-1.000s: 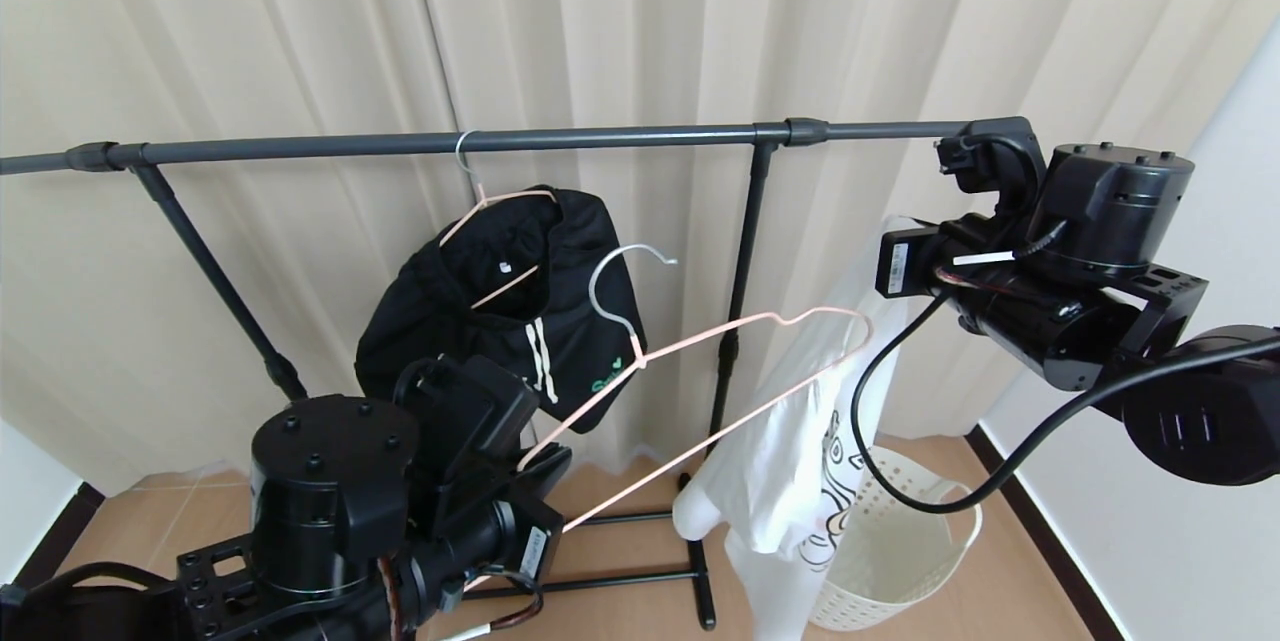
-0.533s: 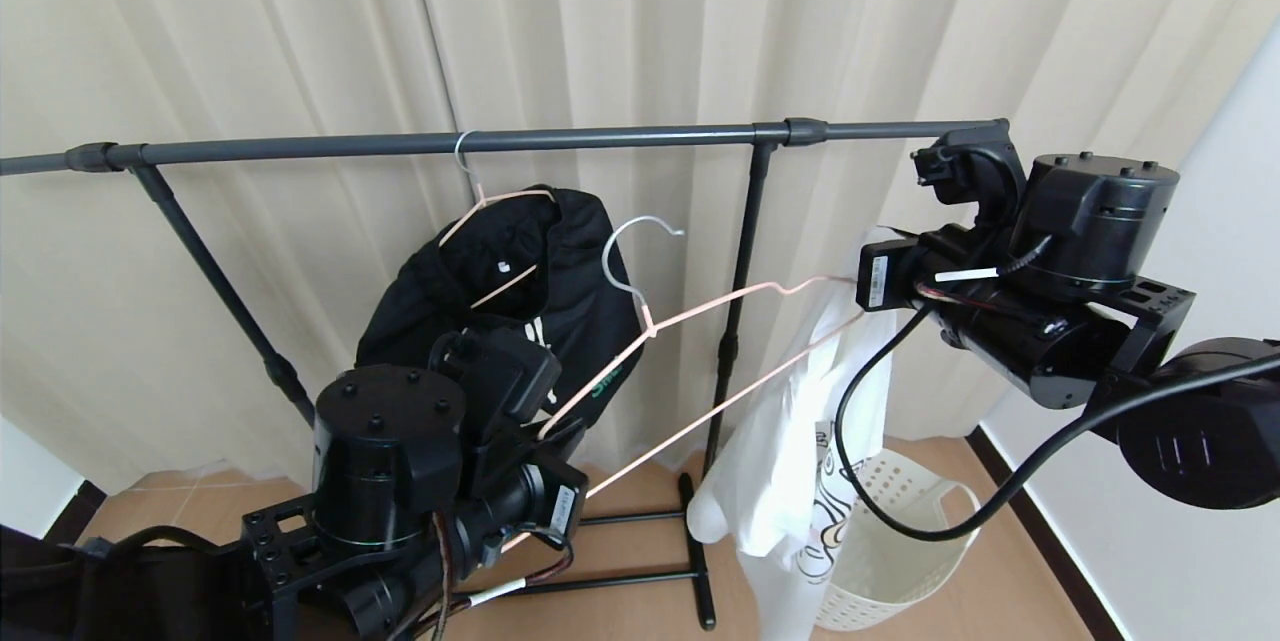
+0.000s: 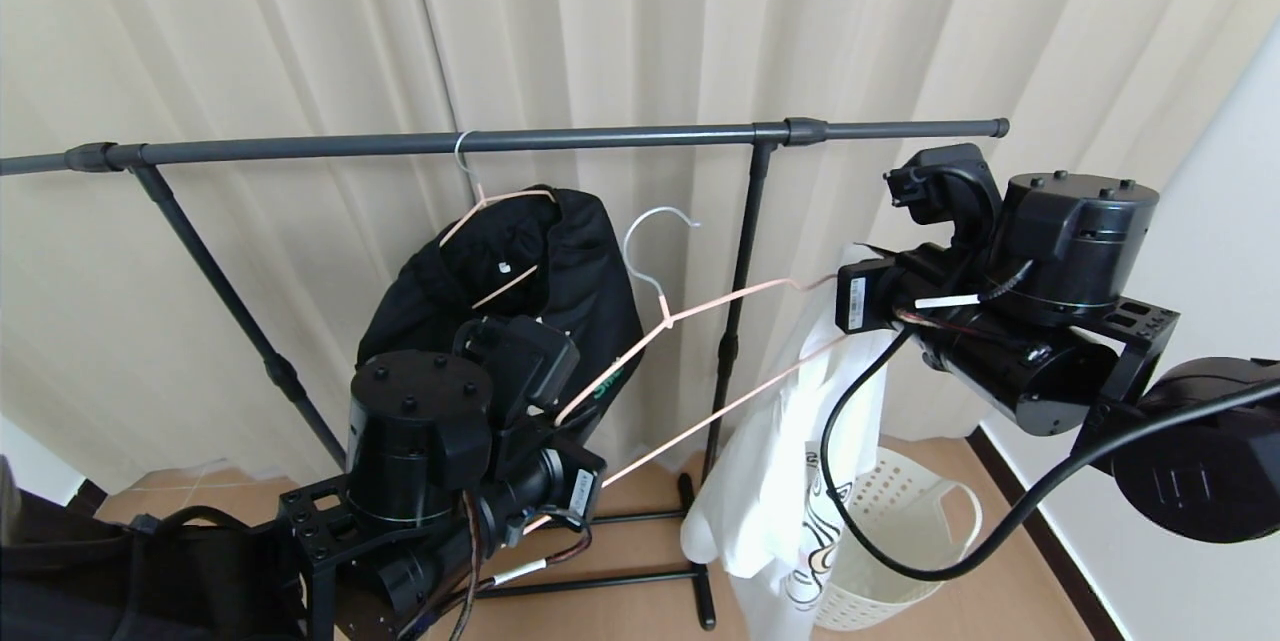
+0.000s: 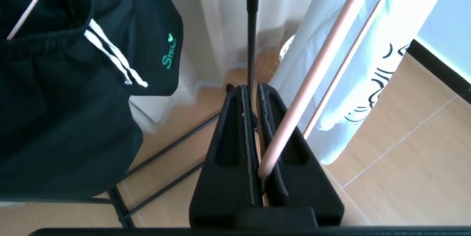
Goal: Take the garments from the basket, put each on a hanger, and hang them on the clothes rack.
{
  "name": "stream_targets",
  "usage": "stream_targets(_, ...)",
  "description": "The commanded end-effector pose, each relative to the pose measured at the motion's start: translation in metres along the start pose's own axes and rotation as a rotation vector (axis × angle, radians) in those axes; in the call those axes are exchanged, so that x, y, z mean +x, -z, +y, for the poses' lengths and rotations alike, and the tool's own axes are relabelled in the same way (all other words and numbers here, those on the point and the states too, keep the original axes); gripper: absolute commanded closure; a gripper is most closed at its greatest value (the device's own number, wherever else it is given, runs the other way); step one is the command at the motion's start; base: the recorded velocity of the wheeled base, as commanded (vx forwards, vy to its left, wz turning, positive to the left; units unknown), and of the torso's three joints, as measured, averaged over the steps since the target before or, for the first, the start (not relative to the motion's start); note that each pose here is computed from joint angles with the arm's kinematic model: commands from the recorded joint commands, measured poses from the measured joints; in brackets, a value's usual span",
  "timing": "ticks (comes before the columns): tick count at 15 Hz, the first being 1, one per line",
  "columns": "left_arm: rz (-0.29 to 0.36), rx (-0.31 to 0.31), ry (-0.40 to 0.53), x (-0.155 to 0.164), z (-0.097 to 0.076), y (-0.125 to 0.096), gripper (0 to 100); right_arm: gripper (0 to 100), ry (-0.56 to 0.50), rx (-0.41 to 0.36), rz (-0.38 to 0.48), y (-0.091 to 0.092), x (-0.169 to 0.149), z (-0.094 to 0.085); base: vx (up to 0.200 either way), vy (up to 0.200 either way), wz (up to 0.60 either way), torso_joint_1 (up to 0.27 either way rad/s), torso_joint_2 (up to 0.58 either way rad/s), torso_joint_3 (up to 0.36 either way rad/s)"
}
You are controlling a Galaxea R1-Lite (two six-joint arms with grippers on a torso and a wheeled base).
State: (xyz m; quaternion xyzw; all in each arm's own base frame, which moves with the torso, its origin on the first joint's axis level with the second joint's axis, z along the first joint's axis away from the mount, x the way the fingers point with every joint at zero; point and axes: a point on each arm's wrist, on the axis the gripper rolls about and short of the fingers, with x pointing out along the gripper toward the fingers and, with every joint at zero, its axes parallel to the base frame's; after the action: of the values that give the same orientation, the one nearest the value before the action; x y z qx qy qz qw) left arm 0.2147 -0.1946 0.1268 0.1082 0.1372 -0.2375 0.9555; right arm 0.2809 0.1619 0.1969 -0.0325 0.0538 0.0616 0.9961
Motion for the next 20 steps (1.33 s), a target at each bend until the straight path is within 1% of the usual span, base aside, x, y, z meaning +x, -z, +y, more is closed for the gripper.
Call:
stream_targets(1,0.0,0.001,0.002,0.0,-0.001,0.0,100,100,-0.016,-0.002,-0.001,0.0,-0.003,0.005,0.0,0.0,0.0,0.0,0.0,0.0)
stream_targets(3,0.003,0.002,0.002,0.0,0.0,0.001,100,100,-0.008,0.002,-0.014,-0.001,-0.005,0.008,0.0,0.0,0.0,0.0,0.0,0.0)
stream_targets(5,0.002,0.002,0.003,0.0,-0.001,0.001,100,100,-0.034,0.007,-0.04,-0.001,-0.01,0.016,0.0,0.0,0.0,0.0,0.0,0.0)
stream_targets(10,-0.001,0.004,0.012,-0.001,-0.003,0.0,100,100,-0.072,0.009,-0.055,-0.004,-0.021,0.03,0.0,0.0,0.0,0.0,0.0,0.0)
stream_targets(12,-0.003,0.004,0.015,-0.002,-0.004,0.0,100,100,-0.081,0.015,-0.068,-0.008,-0.026,0.034,0.0,0.0,0.0,0.0,0.0,0.0)
stream_targets(20,-0.002,0.005,0.019,-0.002,-0.005,0.0,100,100,-0.136,0.023,-0.083,-0.012,-0.041,0.047,0.0,0.0,0.0,0.0,0.0,0.0)
